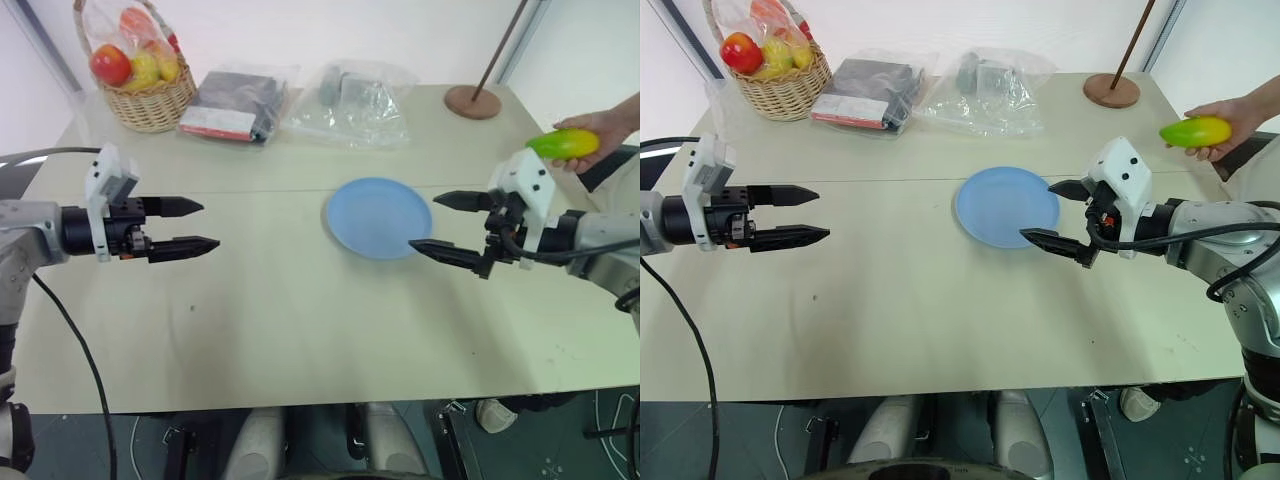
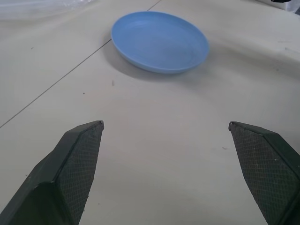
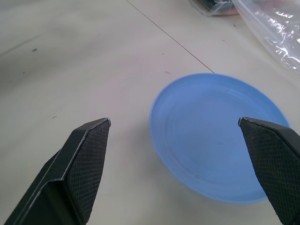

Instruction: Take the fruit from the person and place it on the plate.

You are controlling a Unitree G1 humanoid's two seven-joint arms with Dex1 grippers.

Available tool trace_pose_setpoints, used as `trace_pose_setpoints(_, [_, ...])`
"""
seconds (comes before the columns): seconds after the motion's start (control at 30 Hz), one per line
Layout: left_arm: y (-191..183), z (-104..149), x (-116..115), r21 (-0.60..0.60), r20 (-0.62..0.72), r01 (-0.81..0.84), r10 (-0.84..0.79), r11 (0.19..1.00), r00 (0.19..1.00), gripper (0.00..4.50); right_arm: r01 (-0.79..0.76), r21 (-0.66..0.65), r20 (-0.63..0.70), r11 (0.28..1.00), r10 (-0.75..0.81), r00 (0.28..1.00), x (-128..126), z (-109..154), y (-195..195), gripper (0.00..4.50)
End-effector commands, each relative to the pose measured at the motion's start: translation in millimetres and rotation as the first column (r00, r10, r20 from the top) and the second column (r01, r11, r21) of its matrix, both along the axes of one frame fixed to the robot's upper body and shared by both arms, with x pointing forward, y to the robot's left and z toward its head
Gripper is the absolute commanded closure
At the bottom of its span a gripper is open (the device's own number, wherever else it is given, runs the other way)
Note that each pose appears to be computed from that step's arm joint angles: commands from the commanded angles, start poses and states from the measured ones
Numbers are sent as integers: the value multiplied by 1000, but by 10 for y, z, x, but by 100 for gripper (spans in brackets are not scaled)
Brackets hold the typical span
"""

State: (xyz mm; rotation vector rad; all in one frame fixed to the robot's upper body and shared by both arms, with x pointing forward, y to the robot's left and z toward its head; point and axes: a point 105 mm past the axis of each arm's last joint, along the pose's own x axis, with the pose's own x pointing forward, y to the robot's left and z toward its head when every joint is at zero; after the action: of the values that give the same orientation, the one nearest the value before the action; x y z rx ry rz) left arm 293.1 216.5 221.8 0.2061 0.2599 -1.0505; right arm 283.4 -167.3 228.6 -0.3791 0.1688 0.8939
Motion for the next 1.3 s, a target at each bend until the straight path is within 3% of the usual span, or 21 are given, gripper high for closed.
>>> trace_pose_setpoints(0.03, [-23,102,-30,9,41,21,-22,1000,999,2,-12,-2,42,1000,12,999,-21,101,26,0])
trace_pose_setpoints(1.3, [-61,133,-10,3,51,32,-32,999,998,2,-18,0,46,1000,18,999,-6,86,16,0])
